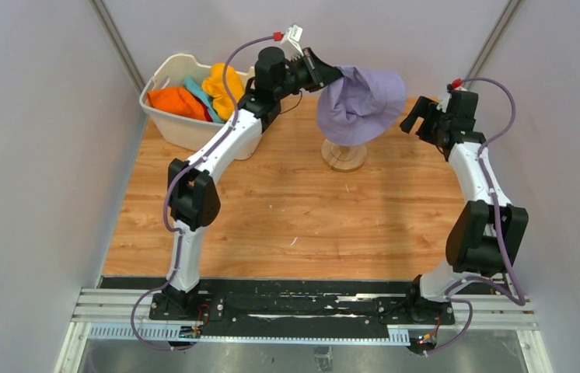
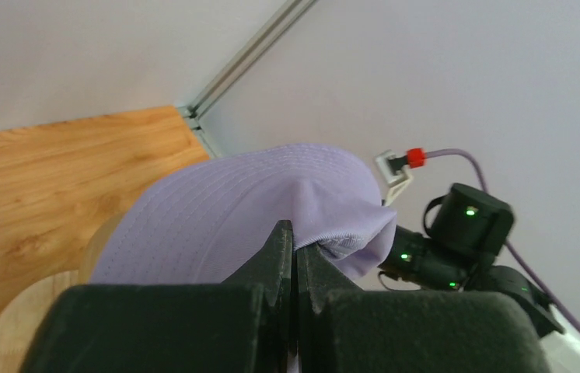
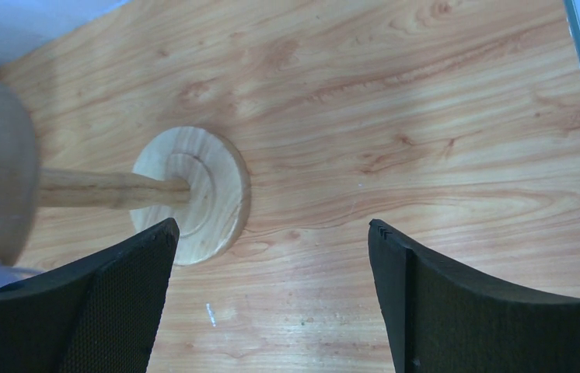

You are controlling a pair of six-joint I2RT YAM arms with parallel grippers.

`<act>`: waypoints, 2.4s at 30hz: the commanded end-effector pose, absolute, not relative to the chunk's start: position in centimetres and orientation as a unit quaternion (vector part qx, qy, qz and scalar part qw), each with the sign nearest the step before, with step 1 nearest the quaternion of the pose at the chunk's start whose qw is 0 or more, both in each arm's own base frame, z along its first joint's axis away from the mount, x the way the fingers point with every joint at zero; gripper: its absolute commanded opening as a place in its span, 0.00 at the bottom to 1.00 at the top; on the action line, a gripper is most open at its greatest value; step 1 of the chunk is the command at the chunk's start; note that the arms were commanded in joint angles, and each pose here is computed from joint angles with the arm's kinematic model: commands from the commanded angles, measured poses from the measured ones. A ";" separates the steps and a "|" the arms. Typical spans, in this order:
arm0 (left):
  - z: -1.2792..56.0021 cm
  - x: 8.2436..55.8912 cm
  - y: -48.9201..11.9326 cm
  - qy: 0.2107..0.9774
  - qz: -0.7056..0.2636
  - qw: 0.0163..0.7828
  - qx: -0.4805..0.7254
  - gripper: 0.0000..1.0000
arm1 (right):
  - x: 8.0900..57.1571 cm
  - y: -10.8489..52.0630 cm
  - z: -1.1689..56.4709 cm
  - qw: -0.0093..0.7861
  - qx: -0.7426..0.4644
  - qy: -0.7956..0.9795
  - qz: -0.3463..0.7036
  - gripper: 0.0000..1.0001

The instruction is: Stack the hats

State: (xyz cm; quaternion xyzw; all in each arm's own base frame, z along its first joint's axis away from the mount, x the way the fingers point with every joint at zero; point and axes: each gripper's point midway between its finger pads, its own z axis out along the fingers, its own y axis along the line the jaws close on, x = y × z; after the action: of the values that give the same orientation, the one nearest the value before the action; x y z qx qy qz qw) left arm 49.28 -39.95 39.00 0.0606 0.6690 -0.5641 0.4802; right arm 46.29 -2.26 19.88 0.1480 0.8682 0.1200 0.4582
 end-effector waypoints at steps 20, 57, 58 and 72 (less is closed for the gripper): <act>32.6 52.5 -41.2 0.685 -0.527 0.498 0.069 0.67 | 44.3 -0.9 31.7 0.574 0.086 0.799 0.154 0.91; 32.7 47.1 -35.9 0.769 -0.274 0.554 0.163 0.83 | 42.2 -1.4 21.7 0.384 0.179 0.895 0.142 0.91; 33.3 46.9 -35.8 0.767 -0.265 0.559 0.171 0.83 | 41.5 -1.3 21.2 0.377 0.183 0.897 0.143 0.91; 35.9 43.5 -35.9 0.748 -0.234 0.583 0.215 0.83 | 32.8 0.8 14.1 0.271 0.234 0.920 0.158 0.82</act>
State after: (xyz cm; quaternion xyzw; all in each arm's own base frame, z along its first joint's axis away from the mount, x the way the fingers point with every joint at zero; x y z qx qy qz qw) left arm 44.31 -36.67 35.32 0.2089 0.7518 -0.2469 0.5746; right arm 34.51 0.42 14.73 0.2134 0.9201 0.1478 0.2933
